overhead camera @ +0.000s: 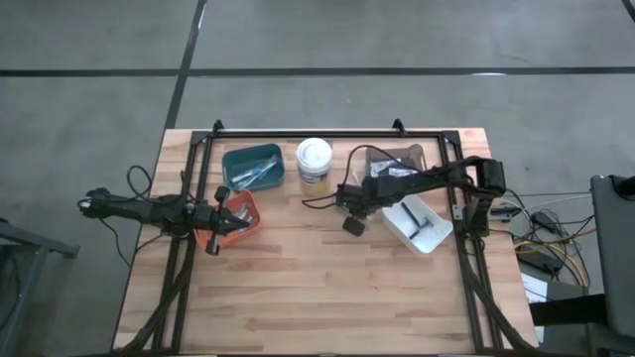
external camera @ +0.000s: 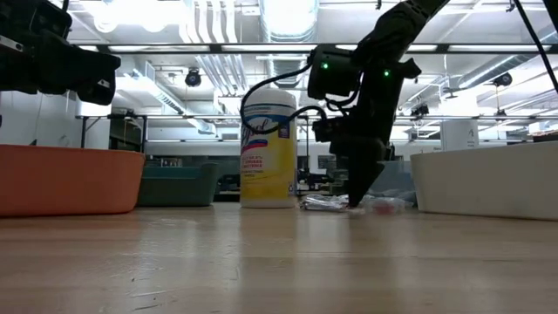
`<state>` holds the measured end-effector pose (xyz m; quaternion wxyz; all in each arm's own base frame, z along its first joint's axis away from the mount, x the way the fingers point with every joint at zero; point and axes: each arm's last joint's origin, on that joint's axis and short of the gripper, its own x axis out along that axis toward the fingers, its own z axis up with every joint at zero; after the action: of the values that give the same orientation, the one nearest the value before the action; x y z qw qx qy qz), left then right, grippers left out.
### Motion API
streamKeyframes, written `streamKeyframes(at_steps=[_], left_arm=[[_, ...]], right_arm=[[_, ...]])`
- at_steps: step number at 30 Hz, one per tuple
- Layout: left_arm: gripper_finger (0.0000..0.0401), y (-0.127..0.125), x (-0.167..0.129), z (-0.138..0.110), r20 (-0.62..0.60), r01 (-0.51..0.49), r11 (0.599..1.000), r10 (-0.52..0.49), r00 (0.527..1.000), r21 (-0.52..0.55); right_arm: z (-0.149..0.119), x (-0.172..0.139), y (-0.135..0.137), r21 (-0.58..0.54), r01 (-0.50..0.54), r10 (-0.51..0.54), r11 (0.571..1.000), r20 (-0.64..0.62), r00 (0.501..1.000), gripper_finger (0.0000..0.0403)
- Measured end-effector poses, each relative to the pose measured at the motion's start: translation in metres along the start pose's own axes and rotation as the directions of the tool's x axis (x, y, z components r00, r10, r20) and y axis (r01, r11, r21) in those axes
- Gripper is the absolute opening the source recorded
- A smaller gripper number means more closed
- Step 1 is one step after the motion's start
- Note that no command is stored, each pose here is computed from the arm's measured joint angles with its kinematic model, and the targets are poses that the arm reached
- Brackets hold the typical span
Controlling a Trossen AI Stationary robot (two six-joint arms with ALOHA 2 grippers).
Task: Pick & Place Travel size toiletries
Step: Put the orange toothbrush into the blue bin
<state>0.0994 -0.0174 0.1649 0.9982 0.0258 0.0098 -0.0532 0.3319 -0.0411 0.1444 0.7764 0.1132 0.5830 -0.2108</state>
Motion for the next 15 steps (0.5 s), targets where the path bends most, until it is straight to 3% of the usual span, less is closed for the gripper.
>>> streamKeyframes(at_steps=[7, 15], left_arm=[[0.0007, 0.0, 0.0, 0.0, 0.0, 0.0, 1.0, 0.0, 1.0, 0.0], [0.0007, 0.0, 0.0, 0.0, 0.0, -0.001, 1.0, 0.001, 1.0, 0.0]], right_arm=[[0.001, -0.022, -0.004, 0.007, -0.025, 0.025, 1.0, 0.04, 0.999, 0.0018], [0.003, -0.058, -0.006, -0.057, -0.155, 0.162, 0.986, 0.132, 0.978, 0.0018]])
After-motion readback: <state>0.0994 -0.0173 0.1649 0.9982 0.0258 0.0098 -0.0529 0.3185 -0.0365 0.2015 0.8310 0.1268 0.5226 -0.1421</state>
